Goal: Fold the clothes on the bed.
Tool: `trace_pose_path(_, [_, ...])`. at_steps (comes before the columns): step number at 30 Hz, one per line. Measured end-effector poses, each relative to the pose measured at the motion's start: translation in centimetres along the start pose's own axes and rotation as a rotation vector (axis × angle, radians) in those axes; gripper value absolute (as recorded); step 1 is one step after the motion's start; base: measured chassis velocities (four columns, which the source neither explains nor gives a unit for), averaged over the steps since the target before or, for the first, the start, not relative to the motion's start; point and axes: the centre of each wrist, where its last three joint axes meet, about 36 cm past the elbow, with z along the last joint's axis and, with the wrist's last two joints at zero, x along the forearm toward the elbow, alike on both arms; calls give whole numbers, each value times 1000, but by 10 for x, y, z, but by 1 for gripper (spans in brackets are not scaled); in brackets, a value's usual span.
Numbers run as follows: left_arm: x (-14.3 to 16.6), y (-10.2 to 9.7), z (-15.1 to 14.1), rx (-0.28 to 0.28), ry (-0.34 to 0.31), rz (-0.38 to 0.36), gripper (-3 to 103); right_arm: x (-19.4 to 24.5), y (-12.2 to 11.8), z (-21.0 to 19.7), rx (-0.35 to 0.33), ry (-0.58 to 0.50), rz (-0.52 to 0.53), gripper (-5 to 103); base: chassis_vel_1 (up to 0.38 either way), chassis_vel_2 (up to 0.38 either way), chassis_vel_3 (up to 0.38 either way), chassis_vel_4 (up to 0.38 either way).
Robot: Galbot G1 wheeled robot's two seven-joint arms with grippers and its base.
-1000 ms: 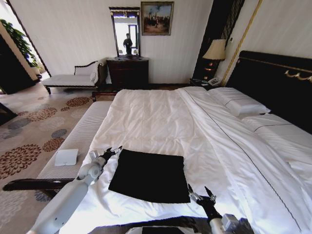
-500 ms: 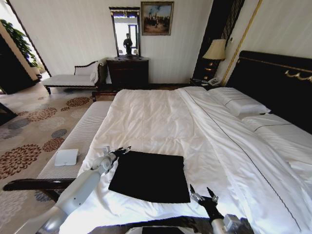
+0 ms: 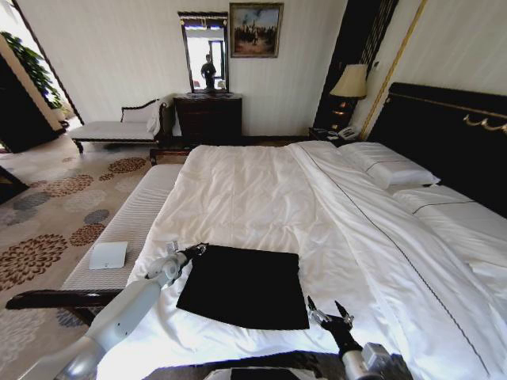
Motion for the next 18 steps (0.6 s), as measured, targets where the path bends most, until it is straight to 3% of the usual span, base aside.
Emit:
trace_pose_path(4, [2, 0, -1, -5, -6, 1, 10, -2, 1, 0, -4, -1, -1, 100, 0, 0, 0, 0])
trace_pose_path(8, [4, 0, 0, -6, -6, 1, 2, -4, 0, -2, -18, 1, 1, 100, 0, 0, 0, 0])
trace_pose_path(16, [9, 3, 6, 7, -11, -20, 0, -14, -7, -13, -56, 2, 1, 100, 0, 0, 0, 0])
trace_pose_path(18, [12, 1, 4, 13, -25, -26, 0, -23, -9, -23, -104, -1, -7, 100, 0, 0, 0, 0])
